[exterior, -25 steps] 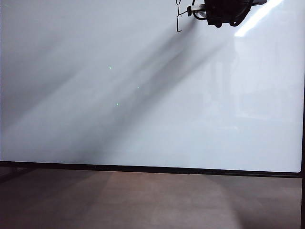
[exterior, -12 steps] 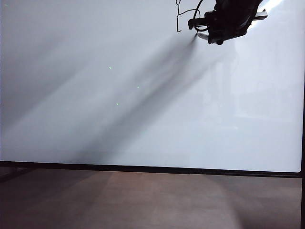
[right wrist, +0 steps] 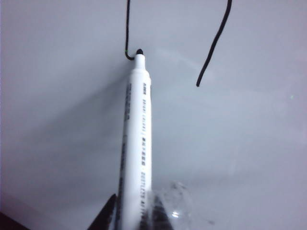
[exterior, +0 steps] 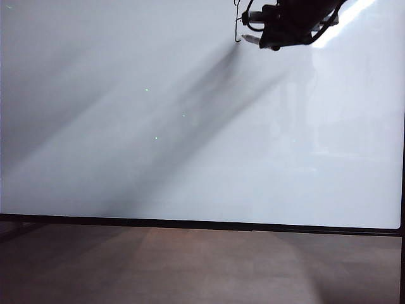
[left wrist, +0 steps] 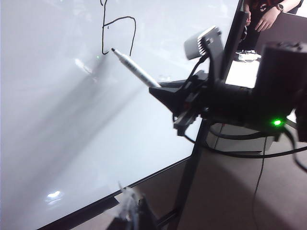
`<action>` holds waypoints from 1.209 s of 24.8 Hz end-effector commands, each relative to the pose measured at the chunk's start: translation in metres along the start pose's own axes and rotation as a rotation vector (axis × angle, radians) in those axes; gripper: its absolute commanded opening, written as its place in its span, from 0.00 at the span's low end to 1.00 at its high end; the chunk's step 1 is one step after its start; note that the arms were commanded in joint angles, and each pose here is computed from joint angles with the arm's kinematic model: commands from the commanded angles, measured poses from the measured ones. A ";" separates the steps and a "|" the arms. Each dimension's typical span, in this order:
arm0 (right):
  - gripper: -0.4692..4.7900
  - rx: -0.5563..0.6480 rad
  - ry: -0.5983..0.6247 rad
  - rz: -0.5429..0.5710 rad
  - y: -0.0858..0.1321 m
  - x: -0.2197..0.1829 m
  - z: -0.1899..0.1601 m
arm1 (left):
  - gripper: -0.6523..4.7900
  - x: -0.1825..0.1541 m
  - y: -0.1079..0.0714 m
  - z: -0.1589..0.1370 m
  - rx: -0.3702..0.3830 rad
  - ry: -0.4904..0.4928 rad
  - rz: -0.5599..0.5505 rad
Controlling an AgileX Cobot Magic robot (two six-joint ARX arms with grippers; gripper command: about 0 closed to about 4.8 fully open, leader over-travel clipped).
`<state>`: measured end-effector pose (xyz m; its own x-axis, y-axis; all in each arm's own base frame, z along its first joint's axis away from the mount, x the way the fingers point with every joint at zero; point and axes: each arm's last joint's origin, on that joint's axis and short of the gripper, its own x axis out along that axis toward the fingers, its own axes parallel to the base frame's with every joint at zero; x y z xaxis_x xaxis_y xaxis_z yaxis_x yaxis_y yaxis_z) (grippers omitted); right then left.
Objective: Reach to the right to find the marker pen, pick it up, and write the number 6 on the whiteboard.
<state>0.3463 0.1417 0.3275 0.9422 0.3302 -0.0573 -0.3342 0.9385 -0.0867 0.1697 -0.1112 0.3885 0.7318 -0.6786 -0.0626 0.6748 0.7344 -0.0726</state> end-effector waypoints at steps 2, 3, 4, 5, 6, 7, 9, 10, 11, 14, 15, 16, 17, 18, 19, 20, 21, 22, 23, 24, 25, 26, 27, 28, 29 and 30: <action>0.09 0.003 -0.037 0.009 0.002 0.006 -0.002 | 0.11 -0.001 0.000 0.003 0.007 -0.019 -0.003; 0.09 0.003 -0.035 0.009 0.002 0.007 -0.003 | 0.11 -0.001 0.000 0.003 0.008 -0.019 -0.002; 0.09 0.003 -0.041 0.009 0.002 0.008 -0.004 | 0.11 -0.001 0.000 0.003 0.008 -0.019 -0.002; 0.09 0.004 -0.050 0.008 0.002 0.010 -0.004 | 0.11 -0.001 0.000 0.003 0.008 -0.019 -0.002; 0.09 0.004 -0.060 0.007 0.002 0.010 -0.003 | 0.11 -0.001 0.000 0.003 0.008 -0.019 -0.002; 0.09 0.005 -0.066 0.004 0.002 0.010 -0.003 | 0.11 -0.001 0.000 0.003 0.008 -0.019 -0.002; 0.09 0.006 -0.055 -0.009 0.001 0.010 -0.004 | 0.11 -0.001 0.000 0.003 0.008 -0.019 -0.001; 0.09 0.008 -0.042 -0.029 0.001 0.010 -0.005 | 0.11 -0.001 0.000 0.003 0.008 -0.019 -0.001; 0.09 0.008 -0.027 -0.057 0.000 0.010 -0.006 | 0.11 -0.001 0.000 0.003 0.008 -0.019 -0.001; 0.09 0.008 -0.015 -0.093 -0.001 0.008 -0.006 | 0.11 -0.001 0.000 0.003 0.008 -0.019 -0.001; 0.09 0.008 -0.012 -0.110 -0.002 0.007 -0.004 | 0.11 -0.001 0.000 0.003 0.008 -0.019 -0.002; 0.09 0.008 -0.008 -0.129 -0.002 0.006 -0.003 | 0.11 -0.001 0.000 0.003 0.008 -0.019 -0.002; 0.09 0.007 -0.003 -0.141 -0.003 0.004 -0.002 | 0.11 -0.001 0.000 0.003 0.008 -0.019 -0.001; 0.09 0.007 0.001 -0.154 -0.003 0.002 -0.001 | 0.11 -0.001 0.000 0.003 0.008 -0.019 -0.002; 0.09 0.007 0.009 -0.163 -0.004 0.000 0.000 | 0.11 -0.001 0.000 0.003 0.008 -0.019 -0.001; 0.09 0.006 0.013 -0.172 -0.004 -0.001 0.001 | 0.11 -0.001 0.000 0.003 0.008 -0.019 -0.001; 0.09 0.005 0.020 -0.186 -0.005 -0.002 0.002 | 0.11 -0.001 0.000 0.003 0.008 -0.019 -0.001; 0.09 0.004 0.026 -0.188 -0.005 -0.003 0.002 | 0.11 -0.001 0.000 0.003 0.008 -0.019 -0.001; 0.09 0.003 0.037 -0.193 -0.005 -0.004 0.001 | 0.11 -0.001 0.000 0.003 0.008 -0.019 -0.001; 0.09 0.001 0.048 -0.201 -0.005 -0.005 0.001 | 0.11 -0.001 0.000 0.003 0.008 -0.019 -0.001; 0.09 -0.001 0.058 -0.210 -0.005 -0.005 0.000 | 0.11 -0.001 0.000 0.003 0.008 -0.019 -0.002; 0.09 -0.001 0.062 -0.216 -0.006 -0.005 0.000 | 0.11 -0.001 0.000 0.003 0.008 -0.019 -0.002; 0.09 -0.001 0.067 -0.229 -0.006 -0.006 0.000 | 0.11 -0.001 0.000 0.003 0.008 -0.019 -0.002; 0.09 0.001 0.068 -0.231 -0.006 -0.006 0.000 | 0.11 -0.001 0.000 0.003 0.008 -0.019 -0.002; 0.09 0.001 0.070 -0.231 -0.006 -0.006 0.001 | 0.11 -0.001 0.000 0.003 0.008 -0.019 -0.002; 0.09 0.004 0.069 -0.232 -0.006 -0.007 0.001 | 0.11 -0.001 0.000 0.003 0.008 -0.019 -0.002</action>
<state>0.3429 0.1371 0.3255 0.9838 0.1380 -0.1142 -0.1510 0.9819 -0.1144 0.1697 -0.1113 0.3886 0.7318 -0.6786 -0.0626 0.6748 0.7344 -0.0723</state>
